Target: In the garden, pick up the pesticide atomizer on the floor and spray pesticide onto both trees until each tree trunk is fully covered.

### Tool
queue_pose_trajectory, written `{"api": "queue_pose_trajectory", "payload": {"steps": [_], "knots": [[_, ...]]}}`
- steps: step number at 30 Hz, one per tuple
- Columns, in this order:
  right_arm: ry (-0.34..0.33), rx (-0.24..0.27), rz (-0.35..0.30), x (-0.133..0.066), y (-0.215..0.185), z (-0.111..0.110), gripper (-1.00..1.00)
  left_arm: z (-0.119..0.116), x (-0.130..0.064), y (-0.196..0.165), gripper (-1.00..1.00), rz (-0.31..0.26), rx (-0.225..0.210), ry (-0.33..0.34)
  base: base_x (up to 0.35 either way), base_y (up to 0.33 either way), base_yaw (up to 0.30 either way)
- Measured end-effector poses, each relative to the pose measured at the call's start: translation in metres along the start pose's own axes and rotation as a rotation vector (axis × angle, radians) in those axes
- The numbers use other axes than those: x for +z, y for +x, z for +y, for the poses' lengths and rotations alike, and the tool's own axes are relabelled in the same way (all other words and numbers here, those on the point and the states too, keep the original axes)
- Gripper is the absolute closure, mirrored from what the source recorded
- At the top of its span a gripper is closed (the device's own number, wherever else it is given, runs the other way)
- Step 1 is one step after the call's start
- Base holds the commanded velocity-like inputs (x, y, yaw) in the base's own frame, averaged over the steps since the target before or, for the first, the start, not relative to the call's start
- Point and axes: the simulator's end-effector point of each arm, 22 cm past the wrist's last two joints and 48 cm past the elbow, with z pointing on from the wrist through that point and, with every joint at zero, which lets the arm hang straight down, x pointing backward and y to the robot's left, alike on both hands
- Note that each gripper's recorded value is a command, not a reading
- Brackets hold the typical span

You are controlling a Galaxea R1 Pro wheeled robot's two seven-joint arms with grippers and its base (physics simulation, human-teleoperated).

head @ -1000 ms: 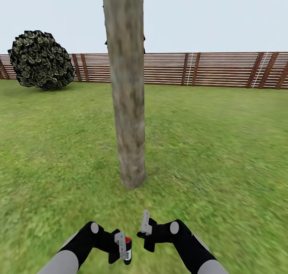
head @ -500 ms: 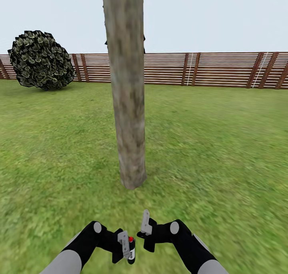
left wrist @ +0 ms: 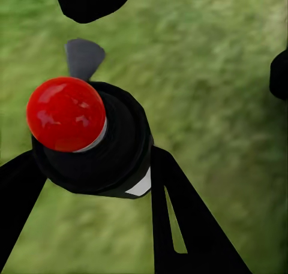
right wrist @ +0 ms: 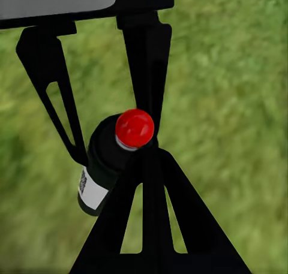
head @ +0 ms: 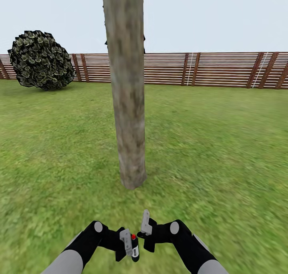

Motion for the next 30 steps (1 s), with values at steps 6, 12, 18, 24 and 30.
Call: {"api": "queue_pose_trajectory", "payload": {"steps": [6,12,18,24,30], "knots": [[0.0,0.0,0.001,0.0,0.0003,0.0,1.0,0.0001,0.0,-0.0011,1.0,-0.005,-0.001,0.0,0.0,0.0,0.0],[0.0,0.0,0.001,0.0,0.0004,0.0002,1.0,0.0001,0.0,-0.0016,1.0,-0.008,0.001,0.0,0.0,0.0,0.0],[-0.001,0.0,0.001,0.0001,0.0006,0.0004,1.0,-0.0012,0.0006,-0.0024,1.0,-0.015,0.003,0.002,0.0,0.0,0.0],[-0.001,0.001,0.003,0.0,0.0015,0.0006,1.0,-0.0006,0.0006,-0.0069,1.0,-0.035,-0.006,-0.001,0.0,0.0,0.0],[-0.002,0.001,0.005,0.0,0.0024,0.0008,1.0,-0.0008,0.0008,-0.0079,1.0,-0.038,-0.007,-0.001,0.0,0.0,0.0]]}}
